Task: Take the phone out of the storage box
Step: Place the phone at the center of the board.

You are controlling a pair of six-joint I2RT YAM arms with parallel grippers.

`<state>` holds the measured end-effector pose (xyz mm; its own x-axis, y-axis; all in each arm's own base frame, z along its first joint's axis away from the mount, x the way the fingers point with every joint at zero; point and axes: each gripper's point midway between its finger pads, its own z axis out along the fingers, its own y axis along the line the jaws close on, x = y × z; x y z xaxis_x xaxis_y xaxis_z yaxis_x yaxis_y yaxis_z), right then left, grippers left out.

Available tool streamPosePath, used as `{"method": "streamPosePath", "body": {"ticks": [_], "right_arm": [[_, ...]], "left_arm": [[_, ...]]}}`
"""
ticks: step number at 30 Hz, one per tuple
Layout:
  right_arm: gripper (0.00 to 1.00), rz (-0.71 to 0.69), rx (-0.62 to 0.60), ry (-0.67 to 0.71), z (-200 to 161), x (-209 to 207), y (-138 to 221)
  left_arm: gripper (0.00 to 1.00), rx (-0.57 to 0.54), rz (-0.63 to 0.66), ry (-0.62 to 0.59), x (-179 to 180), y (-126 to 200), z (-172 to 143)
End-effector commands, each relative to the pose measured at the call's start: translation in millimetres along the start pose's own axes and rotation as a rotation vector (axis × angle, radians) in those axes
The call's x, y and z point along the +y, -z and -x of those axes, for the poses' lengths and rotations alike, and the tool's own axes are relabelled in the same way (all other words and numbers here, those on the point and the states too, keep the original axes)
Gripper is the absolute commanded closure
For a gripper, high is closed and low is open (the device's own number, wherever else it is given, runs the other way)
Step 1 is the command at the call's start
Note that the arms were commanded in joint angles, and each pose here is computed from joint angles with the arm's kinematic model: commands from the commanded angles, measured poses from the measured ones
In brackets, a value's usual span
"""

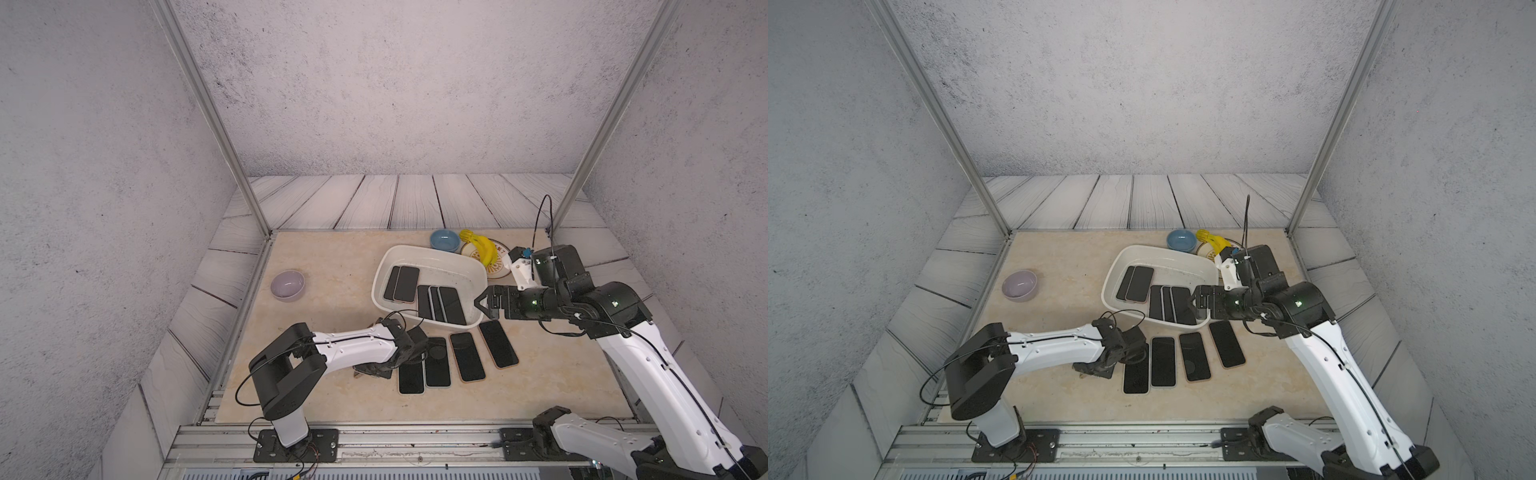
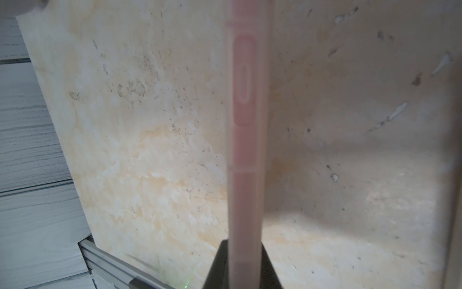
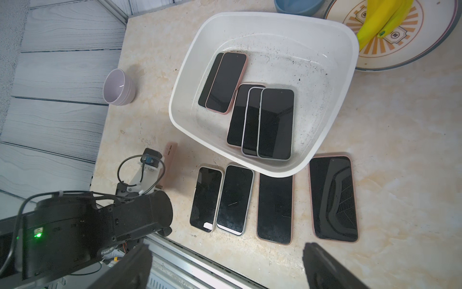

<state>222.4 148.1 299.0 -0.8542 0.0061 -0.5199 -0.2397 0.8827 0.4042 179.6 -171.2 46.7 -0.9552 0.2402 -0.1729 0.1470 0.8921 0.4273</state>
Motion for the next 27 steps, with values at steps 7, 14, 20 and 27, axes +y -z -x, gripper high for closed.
{"method": "streamPosePath", "body": {"ticks": [7,14,20,27], "right_arm": [[0.0,-0.021,0.008,0.002,1,-8,-4],[0.0,-0.023,0.01,0.0,-2,-10,-5],[0.0,-0.029,0.011,0.001,-7,-13,-3],[0.0,-0.035,0.012,0.002,-9,-16,-2]], "left_arm": [[0.98,0.034,-0.085,0.028,-34,-7,-7],[0.86,0.028,-0.131,-0.025,-60,1,-7],[0.8,0.025,-0.175,-0.044,-78,9,-9],[0.65,0.029,-0.248,-0.047,-98,20,-10]]}}
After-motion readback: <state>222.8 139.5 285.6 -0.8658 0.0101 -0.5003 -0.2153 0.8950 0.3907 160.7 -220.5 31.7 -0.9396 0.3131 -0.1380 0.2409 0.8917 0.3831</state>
